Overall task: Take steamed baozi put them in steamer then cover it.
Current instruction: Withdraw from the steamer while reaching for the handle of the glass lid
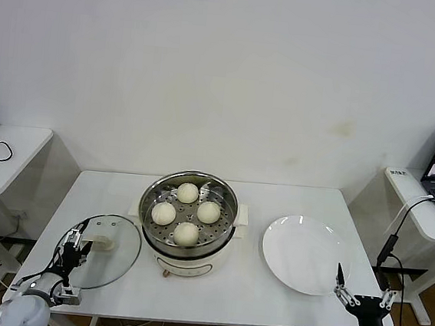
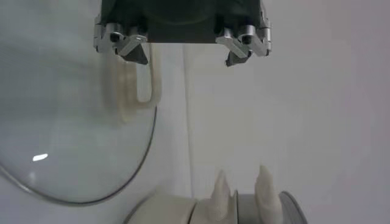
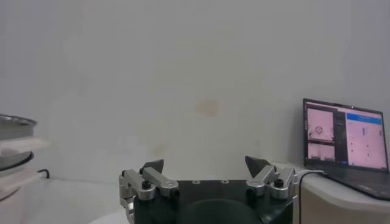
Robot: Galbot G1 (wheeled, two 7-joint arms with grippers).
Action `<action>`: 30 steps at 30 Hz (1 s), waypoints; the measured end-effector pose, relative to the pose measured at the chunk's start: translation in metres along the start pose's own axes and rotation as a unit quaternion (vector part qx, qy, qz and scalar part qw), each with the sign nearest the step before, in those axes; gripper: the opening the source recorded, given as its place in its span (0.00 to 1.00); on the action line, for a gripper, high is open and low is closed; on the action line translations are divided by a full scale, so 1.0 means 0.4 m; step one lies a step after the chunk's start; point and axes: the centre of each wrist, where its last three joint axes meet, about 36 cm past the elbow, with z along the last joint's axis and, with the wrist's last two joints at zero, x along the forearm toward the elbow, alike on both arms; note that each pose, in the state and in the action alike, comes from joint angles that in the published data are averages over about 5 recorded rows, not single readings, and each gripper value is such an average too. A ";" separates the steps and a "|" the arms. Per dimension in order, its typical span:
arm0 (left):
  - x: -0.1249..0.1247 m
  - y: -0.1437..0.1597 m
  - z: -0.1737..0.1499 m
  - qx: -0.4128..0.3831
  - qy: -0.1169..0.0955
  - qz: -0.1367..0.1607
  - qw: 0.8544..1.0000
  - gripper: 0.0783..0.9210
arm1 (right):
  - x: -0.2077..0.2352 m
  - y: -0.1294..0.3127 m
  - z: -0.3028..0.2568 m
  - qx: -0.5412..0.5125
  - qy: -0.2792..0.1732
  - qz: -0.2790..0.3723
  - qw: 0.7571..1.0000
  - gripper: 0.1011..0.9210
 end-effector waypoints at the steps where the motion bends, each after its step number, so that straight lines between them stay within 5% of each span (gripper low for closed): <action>1: -0.004 0.000 0.000 0.000 0.000 0.000 1.000 0.88 | 0.000 -0.001 0.000 0.000 0.000 0.000 1.000 0.88; 30: -0.091 -0.005 0.006 0.005 0.009 0.007 1.000 0.88 | 0.012 0.007 0.014 0.003 0.006 -0.003 1.000 0.88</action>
